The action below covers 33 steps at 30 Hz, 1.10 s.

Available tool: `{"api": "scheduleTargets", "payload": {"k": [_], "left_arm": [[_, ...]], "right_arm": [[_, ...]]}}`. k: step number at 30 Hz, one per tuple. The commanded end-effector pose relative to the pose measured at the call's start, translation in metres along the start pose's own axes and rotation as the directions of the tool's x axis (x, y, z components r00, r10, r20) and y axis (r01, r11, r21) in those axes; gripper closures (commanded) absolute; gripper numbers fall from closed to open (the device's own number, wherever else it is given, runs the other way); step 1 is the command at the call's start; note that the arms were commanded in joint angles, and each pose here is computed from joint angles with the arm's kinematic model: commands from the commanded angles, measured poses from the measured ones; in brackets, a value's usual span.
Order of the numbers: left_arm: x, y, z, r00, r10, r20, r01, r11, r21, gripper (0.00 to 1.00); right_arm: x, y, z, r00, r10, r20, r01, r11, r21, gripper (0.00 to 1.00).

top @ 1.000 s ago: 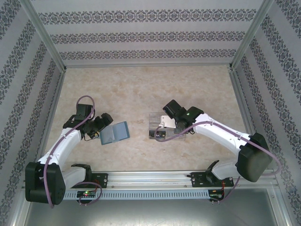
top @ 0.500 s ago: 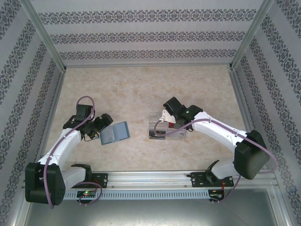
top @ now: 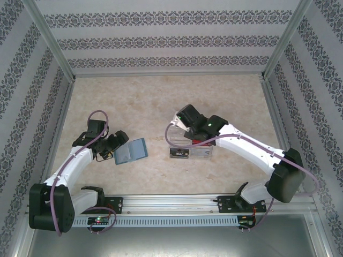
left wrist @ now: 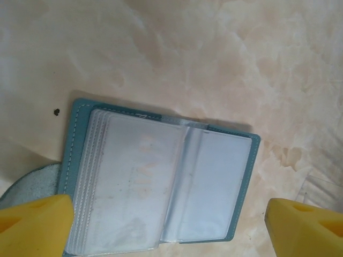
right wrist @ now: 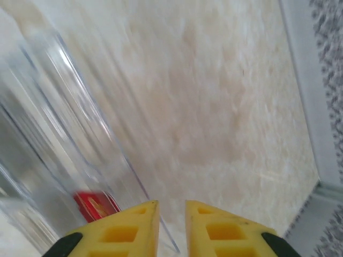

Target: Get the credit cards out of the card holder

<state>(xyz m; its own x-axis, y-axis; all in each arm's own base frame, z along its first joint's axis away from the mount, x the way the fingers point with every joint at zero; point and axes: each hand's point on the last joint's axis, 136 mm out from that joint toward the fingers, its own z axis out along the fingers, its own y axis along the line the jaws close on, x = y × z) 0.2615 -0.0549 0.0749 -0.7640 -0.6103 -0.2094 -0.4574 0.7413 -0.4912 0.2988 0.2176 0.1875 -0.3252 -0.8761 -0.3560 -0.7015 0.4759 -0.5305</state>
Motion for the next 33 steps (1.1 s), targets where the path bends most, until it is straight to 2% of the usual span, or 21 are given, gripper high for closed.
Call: {"api": "scheduleTargets", "payload": {"k": [1, 4, 7, 11, 15, 21, 33], "left_arm": [[0.009, 0.013, 0.004, 0.999, -0.038, -0.037, 0.036, 0.999, -0.040, 0.09], [0.012, 0.011, 0.005, 0.998, -0.042, -0.046, 0.041, 0.999, -0.022, 0.13], [0.015, 0.008, 0.005, 0.997, -0.050, -0.059, 0.050, 0.999, 0.000, 0.19], [0.017, 0.006, 0.005, 0.997, -0.051, -0.066, 0.052, 0.998, 0.018, 0.25], [0.020, 0.003, 0.009, 0.995, -0.059, -0.085, 0.062, 0.997, 0.041, 0.29], [0.024, 0.006, 0.016, 0.993, -0.061, -0.106, 0.065, 0.997, 0.034, 0.33], [0.026, 0.013, 0.031, 0.989, -0.060, -0.138, 0.061, 0.998, 0.007, 0.33]], "right_arm": [[-0.037, 0.019, -0.002, 0.972, 0.233, 0.033, -0.229, 0.969, -0.094, 0.89], [-0.061, 0.040, 0.008, 0.917, 0.399, -0.019, -0.394, 0.897, -0.200, 1.00], [-0.083, 0.063, 0.018, 0.857, 0.509, -0.084, -0.509, 0.809, -0.294, 1.00], [-0.113, 0.089, 0.026, 0.800, 0.594, -0.088, -0.574, 0.715, -0.398, 1.00], [-0.123, 0.117, 0.042, 0.753, 0.632, -0.183, -0.632, 0.617, -0.468, 1.00], [-0.123, 0.148, 0.068, 0.734, 0.621, -0.274, -0.665, 0.575, -0.477, 1.00], [-0.118, 0.190, 0.106, 0.710, 0.584, -0.394, -0.701, 0.535, -0.471, 0.99]]}}
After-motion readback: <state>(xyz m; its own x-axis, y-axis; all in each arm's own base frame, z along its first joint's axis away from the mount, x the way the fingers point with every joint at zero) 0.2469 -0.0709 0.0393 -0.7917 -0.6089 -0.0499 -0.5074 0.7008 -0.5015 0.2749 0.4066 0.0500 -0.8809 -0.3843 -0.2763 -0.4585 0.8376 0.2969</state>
